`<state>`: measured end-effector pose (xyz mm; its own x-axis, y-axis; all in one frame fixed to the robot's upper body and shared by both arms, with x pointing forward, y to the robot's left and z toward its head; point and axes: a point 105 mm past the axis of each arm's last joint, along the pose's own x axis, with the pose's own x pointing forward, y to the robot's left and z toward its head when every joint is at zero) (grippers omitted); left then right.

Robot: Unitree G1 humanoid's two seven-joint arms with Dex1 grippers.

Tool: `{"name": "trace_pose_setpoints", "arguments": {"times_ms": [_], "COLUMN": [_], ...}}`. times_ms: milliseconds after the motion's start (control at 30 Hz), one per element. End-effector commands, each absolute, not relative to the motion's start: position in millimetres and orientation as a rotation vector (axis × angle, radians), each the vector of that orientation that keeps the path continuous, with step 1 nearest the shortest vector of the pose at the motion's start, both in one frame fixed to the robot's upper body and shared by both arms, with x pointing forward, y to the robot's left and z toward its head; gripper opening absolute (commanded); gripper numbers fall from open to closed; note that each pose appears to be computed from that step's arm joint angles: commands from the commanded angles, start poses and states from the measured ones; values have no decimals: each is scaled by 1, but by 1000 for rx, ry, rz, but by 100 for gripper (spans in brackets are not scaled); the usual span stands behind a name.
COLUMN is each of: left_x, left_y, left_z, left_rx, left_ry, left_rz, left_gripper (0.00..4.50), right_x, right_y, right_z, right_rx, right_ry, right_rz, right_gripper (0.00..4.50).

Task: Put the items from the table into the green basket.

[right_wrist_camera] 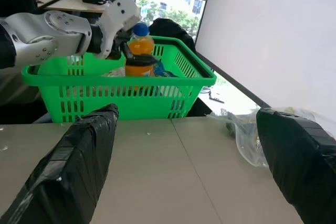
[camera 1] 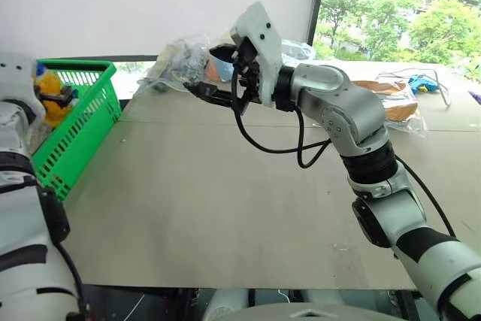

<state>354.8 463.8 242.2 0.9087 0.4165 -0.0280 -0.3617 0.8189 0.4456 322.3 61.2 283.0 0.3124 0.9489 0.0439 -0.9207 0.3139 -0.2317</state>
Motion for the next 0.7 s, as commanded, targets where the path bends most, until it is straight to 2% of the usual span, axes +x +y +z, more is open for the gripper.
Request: {"name": "trace_pose_setpoints", "arguments": {"times_ms": [33,300,400,467,633,700], "left_x": [350,366,388,390,375,360], "left_y": [465,435,380,346,282,246], "left_z": [287,302,285,271,242,225], "left_rx": [520,503,424,402,295,221], "left_ry": [-27,-150,-168,-173,-167,-105], "left_rz": [477,338,44,-115,-324,-480], "left_gripper": [447,447,447,447,447,447], "right_x": [316,316,320,321,324,329], "right_y": [60,61,57,56,48,32], "right_z": [300,299,296,294,286,276], "right_rx": [-170,-166,-163,-161,-161,-166], "right_ry": [-262,-261,-251,-247,-233,-212], "right_rz": [1251,1253,1234,1224,1184,1133], "right_gripper": [450,450,450,450,450,450]}}
